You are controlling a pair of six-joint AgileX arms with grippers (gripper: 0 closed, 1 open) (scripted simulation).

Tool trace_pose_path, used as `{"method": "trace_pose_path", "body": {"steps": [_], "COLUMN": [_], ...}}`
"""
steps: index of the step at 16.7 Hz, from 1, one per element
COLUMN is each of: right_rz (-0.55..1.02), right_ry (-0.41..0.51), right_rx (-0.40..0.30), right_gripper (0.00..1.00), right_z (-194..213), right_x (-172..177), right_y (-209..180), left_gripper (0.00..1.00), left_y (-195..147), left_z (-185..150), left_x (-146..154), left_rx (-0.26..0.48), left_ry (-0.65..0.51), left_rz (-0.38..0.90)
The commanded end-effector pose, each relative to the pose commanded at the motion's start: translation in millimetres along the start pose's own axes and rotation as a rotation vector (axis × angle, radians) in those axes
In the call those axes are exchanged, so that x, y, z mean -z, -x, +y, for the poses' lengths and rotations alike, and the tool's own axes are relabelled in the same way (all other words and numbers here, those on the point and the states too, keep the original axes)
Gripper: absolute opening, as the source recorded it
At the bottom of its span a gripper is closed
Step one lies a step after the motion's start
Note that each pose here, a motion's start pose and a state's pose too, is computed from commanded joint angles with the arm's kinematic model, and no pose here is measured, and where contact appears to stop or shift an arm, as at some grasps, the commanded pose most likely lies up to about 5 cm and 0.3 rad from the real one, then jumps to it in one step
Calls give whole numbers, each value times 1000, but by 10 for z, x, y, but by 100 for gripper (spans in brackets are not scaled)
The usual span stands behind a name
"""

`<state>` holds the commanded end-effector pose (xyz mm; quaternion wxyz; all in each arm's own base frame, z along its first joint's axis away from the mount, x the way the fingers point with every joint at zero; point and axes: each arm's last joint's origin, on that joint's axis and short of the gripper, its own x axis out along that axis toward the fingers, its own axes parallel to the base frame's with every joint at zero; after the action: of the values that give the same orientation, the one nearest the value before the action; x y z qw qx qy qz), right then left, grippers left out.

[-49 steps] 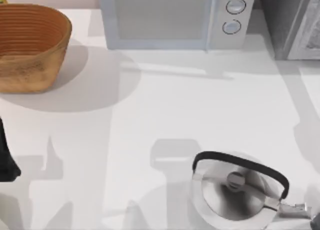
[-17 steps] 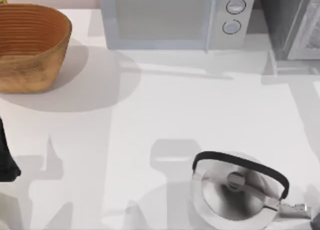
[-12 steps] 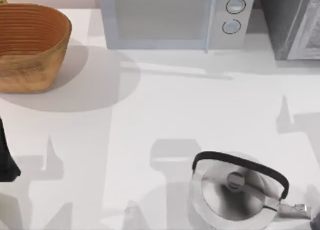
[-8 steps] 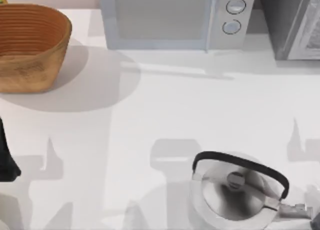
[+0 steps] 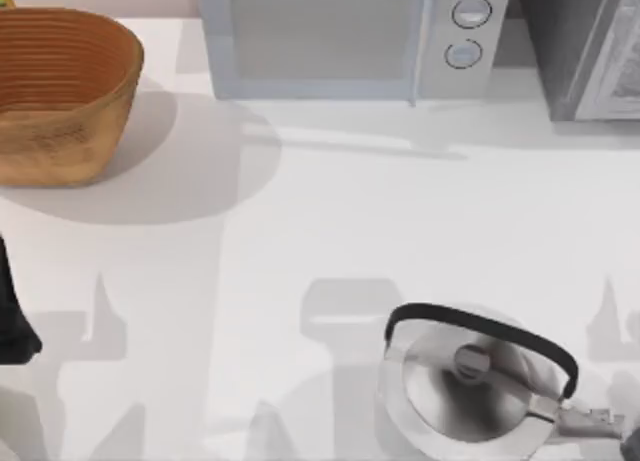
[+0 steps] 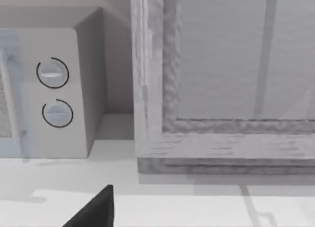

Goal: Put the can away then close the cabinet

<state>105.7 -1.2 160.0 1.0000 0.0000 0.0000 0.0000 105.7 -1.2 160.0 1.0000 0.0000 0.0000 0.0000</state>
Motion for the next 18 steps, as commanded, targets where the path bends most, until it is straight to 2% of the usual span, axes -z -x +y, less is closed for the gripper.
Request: {"method": "trace_pose_path", "body": {"steps": [6,11,18], "right_rz": [0,-29,-60], "right_ry": [2,23,19], "right_rx": [-6,-11,19], "right_gripper": [100,100,100], "right_z": [0,-107,-657], "right_x": [-16,-243,-563], "right_y": [-5,-100,-466], "left_gripper": [100,100,100], "left_y": [0,0,0], "left_z": [0,0,0], "left_x": [0,0,0], "left_rx": [0,0,0], "left_ry": [0,0,0], "left_rz": [0,0,0]}}
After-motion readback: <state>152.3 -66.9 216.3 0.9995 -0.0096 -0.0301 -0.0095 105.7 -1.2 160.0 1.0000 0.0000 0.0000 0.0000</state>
